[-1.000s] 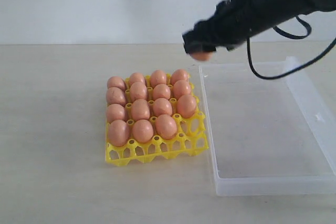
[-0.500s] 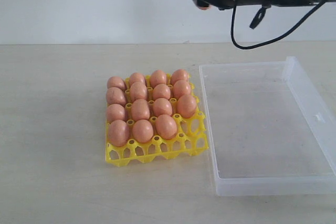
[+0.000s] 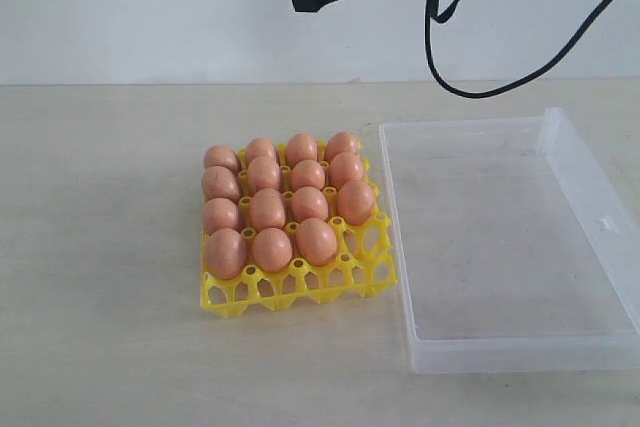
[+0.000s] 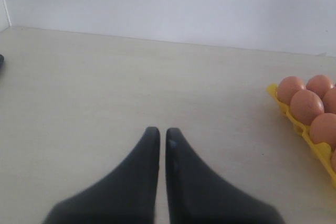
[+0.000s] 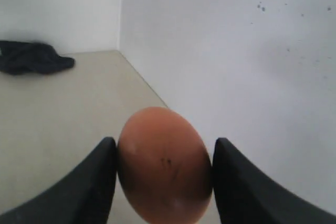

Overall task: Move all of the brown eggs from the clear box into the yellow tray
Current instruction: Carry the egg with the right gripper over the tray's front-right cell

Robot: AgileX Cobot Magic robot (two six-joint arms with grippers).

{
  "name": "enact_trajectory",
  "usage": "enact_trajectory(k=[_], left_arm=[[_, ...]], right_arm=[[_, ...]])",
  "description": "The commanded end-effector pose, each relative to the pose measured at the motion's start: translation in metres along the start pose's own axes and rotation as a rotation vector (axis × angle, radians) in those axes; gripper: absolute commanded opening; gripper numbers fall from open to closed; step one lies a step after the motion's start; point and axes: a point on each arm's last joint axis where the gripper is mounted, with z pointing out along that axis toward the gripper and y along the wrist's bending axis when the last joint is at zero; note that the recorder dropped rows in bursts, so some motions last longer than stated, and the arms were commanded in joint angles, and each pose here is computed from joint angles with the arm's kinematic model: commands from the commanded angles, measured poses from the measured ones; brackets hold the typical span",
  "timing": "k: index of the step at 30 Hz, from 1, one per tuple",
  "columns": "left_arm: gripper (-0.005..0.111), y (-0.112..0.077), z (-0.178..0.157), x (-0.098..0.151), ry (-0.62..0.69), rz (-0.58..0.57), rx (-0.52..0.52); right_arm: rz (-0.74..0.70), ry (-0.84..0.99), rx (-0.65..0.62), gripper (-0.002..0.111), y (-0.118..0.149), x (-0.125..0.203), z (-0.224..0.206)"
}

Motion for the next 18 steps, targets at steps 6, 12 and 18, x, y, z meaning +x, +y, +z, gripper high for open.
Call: enact_trajectory(k=[6, 12, 18], left_arm=[[0.004, 0.000, 0.000, 0.001, 0.001, 0.003, -0.001], [0.004, 0.000, 0.000, 0.001, 0.001, 0.003, -0.001], [0.004, 0.000, 0.000, 0.001, 0.001, 0.003, -0.001]], right_arm=[[0.326, -0.105, -0.270, 0.000, 0.021, -0.016, -0.004], [0.447, -0.088, -0.550, 0.000, 0.043, -0.021, -0.014], [0.394, 0.282, -0.585, 0.000, 0.052, 0.011, -0.019]])
